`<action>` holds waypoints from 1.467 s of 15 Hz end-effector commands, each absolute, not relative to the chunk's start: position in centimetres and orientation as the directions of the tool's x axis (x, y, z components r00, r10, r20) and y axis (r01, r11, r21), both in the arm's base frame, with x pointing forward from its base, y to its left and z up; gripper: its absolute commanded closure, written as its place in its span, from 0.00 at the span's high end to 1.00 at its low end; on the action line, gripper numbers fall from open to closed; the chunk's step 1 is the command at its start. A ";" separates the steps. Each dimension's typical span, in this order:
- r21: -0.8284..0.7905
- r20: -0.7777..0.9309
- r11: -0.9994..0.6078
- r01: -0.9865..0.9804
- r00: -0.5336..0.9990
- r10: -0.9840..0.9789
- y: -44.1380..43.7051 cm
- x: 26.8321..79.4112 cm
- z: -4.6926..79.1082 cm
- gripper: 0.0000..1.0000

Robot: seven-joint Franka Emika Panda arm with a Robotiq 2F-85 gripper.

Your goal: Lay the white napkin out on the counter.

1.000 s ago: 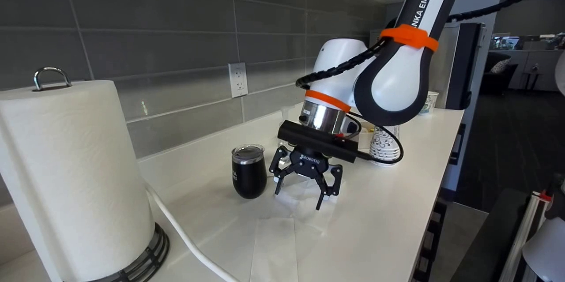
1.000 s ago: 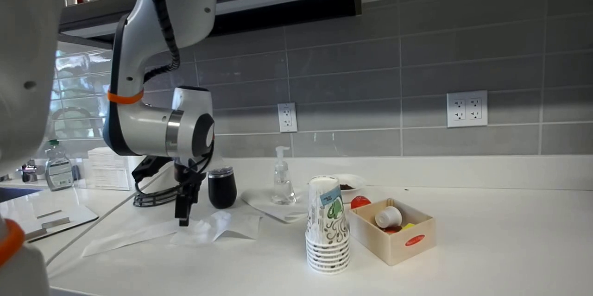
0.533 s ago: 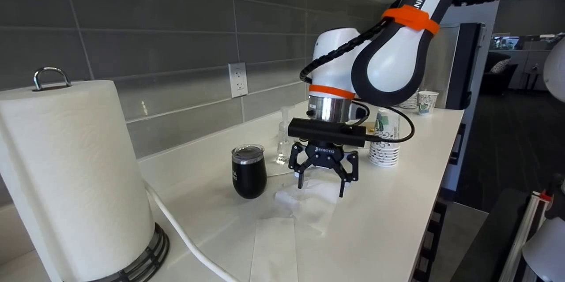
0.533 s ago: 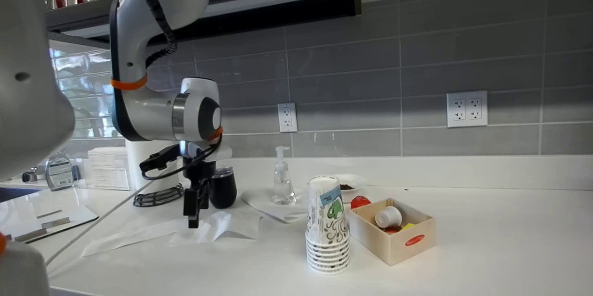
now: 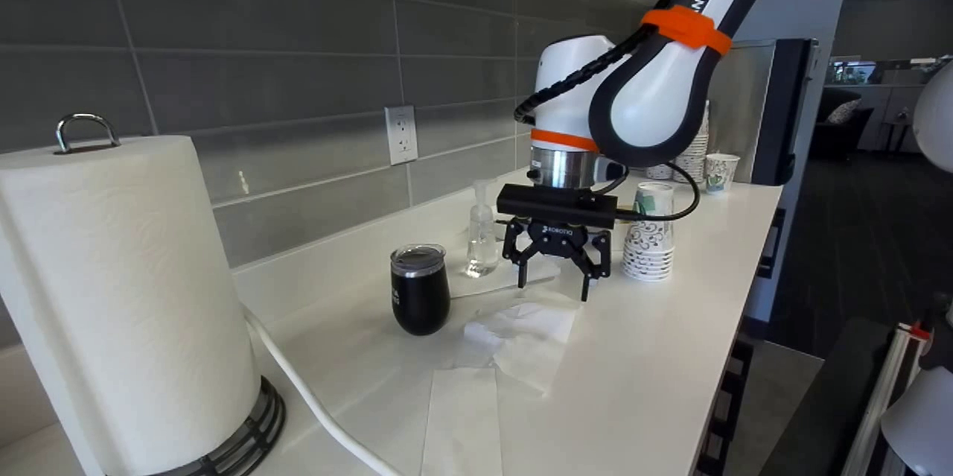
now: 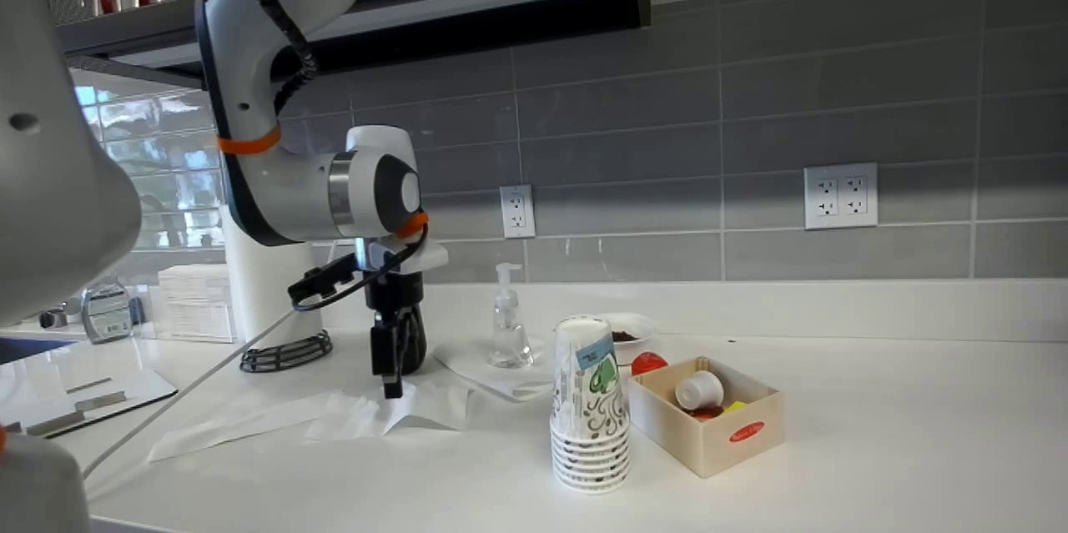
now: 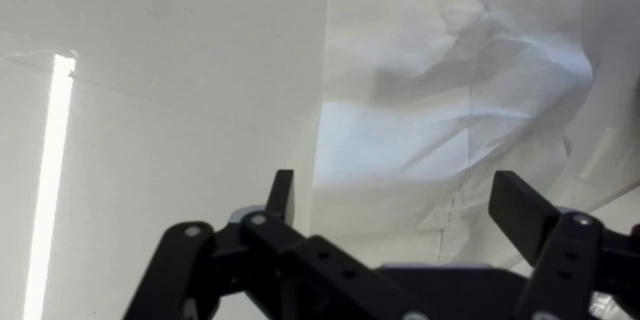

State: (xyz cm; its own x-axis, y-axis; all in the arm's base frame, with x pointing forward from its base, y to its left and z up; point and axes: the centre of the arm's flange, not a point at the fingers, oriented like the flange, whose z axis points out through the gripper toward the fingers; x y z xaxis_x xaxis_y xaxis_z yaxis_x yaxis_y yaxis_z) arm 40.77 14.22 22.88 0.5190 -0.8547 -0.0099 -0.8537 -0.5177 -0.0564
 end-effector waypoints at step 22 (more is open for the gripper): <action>-0.143 0.057 -0.701 -0.699 0.701 -0.711 16.8 44.0 18.5 1.00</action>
State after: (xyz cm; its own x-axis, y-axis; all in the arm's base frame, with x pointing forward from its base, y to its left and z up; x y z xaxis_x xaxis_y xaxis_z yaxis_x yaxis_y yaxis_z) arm 42.56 15.50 21.13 0.6972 -0.7140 0.0644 -0.7046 -0.6990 -0.1223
